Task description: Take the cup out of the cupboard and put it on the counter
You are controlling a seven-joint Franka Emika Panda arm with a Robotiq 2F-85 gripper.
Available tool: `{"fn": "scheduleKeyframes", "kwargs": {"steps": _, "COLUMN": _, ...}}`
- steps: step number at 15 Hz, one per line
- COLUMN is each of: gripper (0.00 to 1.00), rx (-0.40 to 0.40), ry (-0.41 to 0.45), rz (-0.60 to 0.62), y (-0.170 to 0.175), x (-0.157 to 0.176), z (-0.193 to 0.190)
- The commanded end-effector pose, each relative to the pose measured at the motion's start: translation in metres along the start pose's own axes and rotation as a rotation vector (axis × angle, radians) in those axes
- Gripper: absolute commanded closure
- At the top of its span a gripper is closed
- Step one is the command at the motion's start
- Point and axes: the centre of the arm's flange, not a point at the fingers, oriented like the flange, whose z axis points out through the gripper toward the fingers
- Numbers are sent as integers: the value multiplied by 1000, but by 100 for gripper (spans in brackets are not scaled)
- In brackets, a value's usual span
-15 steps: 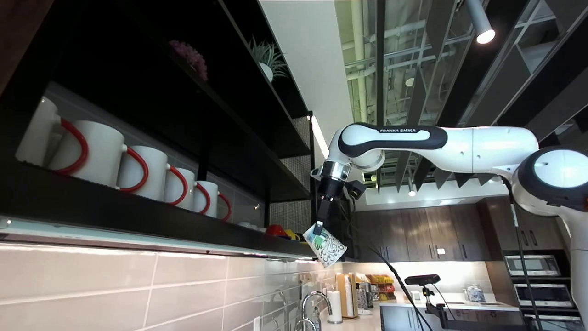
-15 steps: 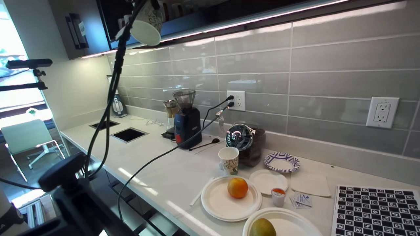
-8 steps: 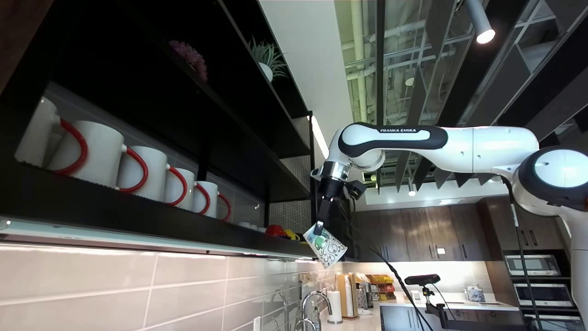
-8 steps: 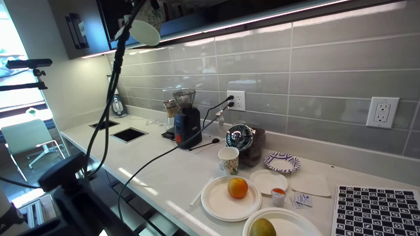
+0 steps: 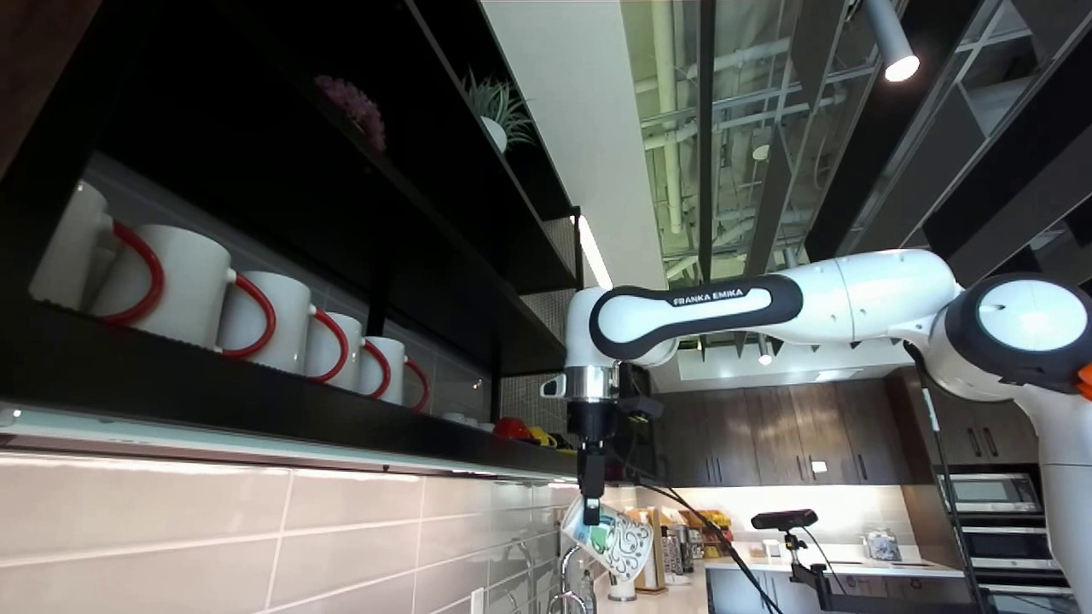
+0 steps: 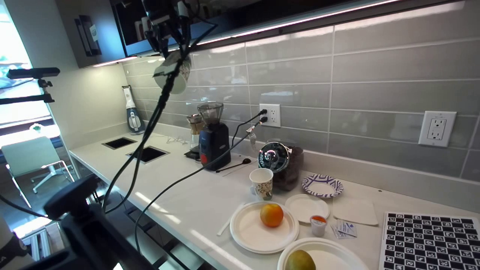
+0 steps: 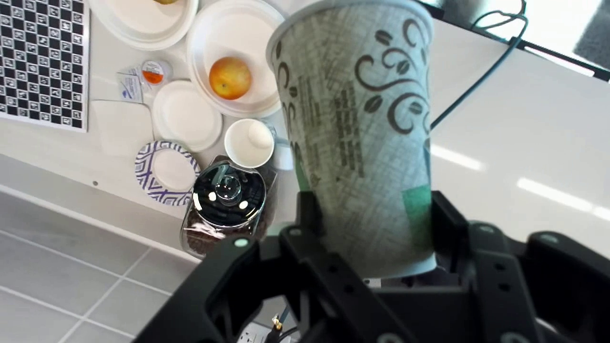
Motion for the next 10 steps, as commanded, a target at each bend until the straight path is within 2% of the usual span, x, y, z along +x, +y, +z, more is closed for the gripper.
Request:
{"fn": "scheduleKeyframes", "kwargs": {"steps": 1, "gripper": 66, "rx": -151, "ry": -12, "rz": -82, "y": -27, "x": -7, "z": 31}}
{"fn": "scheduleKeyframes", "kwargs": {"steps": 3, "gripper": 66, "rx": -225, "ry": -16, "rz": -139, "y": -41, "x": -2, "z": 59}}
{"fn": "scheduleKeyframes", "kwargs": {"steps": 8, "gripper": 66, "rx": -308, "ry": -27, "rz": -247, "y": -76, "x": 9, "z": 129}}
{"fn": "scheduleKeyframes", "kwargs": {"steps": 10, "gripper": 66, "rx": -384, "ry": -53, "rz": -268, "y": -84, "x": 9, "z": 150}}
